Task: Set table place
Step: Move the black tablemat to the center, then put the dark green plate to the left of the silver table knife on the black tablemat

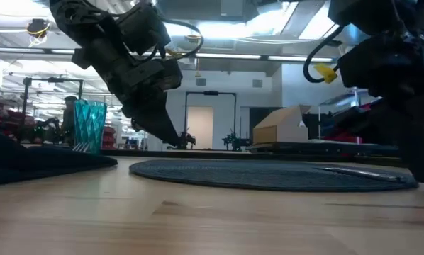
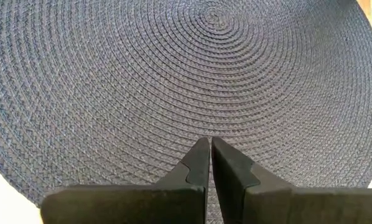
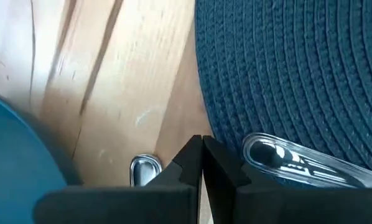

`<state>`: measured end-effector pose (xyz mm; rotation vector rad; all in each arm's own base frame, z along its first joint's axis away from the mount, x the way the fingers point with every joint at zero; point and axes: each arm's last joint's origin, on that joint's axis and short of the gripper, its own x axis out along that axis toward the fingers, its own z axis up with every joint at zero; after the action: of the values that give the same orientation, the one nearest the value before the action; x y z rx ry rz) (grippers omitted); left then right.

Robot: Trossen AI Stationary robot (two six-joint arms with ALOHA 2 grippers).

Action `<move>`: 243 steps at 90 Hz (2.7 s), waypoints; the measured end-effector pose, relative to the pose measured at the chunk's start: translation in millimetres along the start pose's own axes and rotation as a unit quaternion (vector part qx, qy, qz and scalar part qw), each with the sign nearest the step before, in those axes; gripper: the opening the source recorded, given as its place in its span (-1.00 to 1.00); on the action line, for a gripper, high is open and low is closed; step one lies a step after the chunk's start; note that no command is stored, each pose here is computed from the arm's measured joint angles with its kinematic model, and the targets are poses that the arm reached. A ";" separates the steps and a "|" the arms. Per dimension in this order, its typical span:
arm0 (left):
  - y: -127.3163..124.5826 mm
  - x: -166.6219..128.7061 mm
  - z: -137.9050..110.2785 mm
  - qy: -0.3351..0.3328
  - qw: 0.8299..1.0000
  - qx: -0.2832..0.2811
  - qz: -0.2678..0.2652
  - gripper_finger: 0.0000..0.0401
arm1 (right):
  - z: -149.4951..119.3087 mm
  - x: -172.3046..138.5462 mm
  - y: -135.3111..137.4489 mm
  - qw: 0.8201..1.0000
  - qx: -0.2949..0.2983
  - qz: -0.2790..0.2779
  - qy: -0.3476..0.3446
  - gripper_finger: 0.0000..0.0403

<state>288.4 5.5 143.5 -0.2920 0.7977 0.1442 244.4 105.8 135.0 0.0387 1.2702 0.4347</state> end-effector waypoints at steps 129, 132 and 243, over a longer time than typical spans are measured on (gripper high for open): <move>-1.1 21.1 -16.6 0.043 0.999 0.006 0.008 -1.00 | -1.3 -3.7 -16.8 0.998 0.010 -0.063 0.006 -1.00; -1.1 21.1 -16.6 0.043 0.999 0.006 0.008 -1.00 | -1.1 -4.0 -18.0 0.998 0.012 -0.065 0.005 -1.00; -1.1 21.1 -17.8 0.047 0.999 0.020 0.012 -1.00 | 2.3 -35.0 24.5 0.994 -0.042 0.043 0.093 -0.72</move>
<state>291.1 -0.7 116.7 -0.2527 0.8965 0.1376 231.4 117.0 174.2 -0.0186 1.4358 0.5751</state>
